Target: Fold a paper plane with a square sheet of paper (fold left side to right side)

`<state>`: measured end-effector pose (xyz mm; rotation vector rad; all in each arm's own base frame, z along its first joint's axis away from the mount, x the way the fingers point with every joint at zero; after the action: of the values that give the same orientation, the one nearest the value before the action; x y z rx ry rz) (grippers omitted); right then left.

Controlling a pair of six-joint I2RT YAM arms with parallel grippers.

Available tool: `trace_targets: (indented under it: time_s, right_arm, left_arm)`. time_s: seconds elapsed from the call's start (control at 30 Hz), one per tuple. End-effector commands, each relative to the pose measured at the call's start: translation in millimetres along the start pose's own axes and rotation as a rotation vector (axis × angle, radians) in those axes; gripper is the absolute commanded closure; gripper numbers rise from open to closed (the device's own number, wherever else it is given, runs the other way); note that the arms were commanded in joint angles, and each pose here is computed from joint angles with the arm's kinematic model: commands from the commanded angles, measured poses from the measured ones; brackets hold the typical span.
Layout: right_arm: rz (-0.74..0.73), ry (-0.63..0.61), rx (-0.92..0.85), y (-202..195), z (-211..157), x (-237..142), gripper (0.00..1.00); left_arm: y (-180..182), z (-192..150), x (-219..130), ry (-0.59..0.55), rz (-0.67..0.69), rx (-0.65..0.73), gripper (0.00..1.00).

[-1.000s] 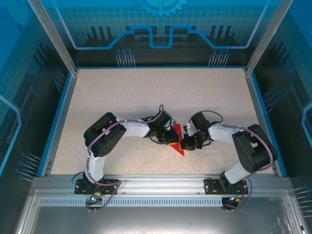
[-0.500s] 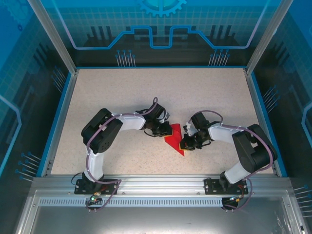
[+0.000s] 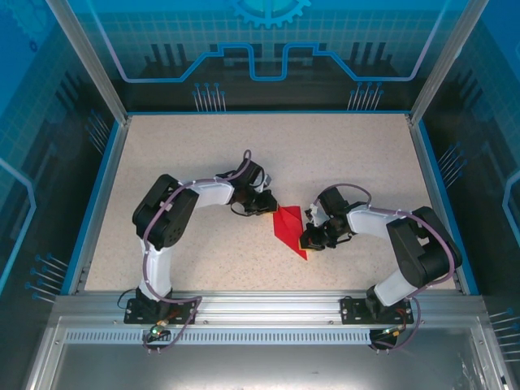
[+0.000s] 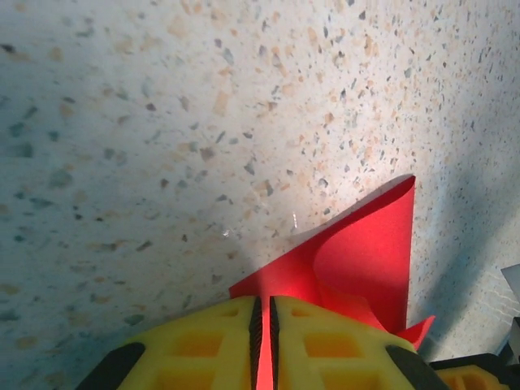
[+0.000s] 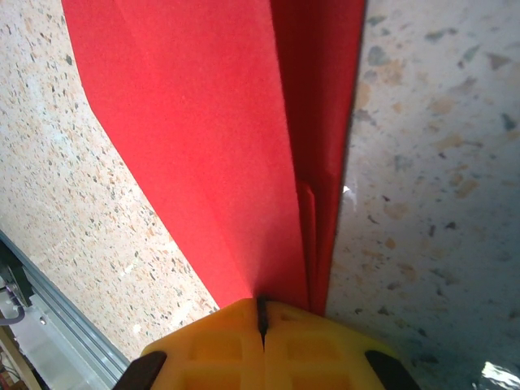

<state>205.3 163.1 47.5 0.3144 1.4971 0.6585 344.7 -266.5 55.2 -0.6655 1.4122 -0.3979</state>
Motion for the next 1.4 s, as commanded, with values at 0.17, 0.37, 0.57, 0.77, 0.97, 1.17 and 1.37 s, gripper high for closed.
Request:
trace_targets:
  time_s: [0.17, 0.37, 0.57, 0.77, 0.97, 1.17, 1.37]
  right_arm:
    - [-0.171, 0.113, 0.068, -34, -28, 13, 1.0]
    - [-0.169, 0.116, 0.069, -34, -27, 13, 1.0]
    - [-0.17, 0.119, 0.065, -33, -27, 13, 1.0]
    - [-0.169, 0.118, 0.063, -33, -27, 13, 1.0]
    - [-0.171, 0.119, 0.064, -33, -27, 13, 1.0]
    - [-0.17, 0.12, 0.063, -33, -27, 13, 1.0]
    - [-0.174, 0.12, 0.066, -34, -28, 13, 1.0]
  left_arm:
    - [-25, -38, -19, -0.026, -0.077, 0.083, 0.84]
    - [-46, -58, 2, 0.028, -0.135, 0.121, 0.84]
    - [-47, -52, 21, 0.046, -0.119, 0.133, 0.85]
    - [-44, -44, 29, 0.052, -0.095, 0.146, 0.85]
    - [-32, -33, 33, 0.042, -0.068, 0.118, 0.85]
    - [-25, -31, 34, 0.031, -0.053, 0.128, 0.85]
    - [-10, -28, 39, 0.011, -0.023, 0.131, 0.85]
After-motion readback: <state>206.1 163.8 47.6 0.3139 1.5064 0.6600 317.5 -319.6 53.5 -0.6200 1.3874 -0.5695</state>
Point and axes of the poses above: each hand's point on the last joint's axis, 136 mm out from that joint toward the fingers, its own x axis out along the fingers, its own y axis along the line the jaws close on, z = x × y, the point moved 5 cm from there along -x, back along the fingers, and after that the axes turned 10 degrees about -x, right-handed, at the moved point
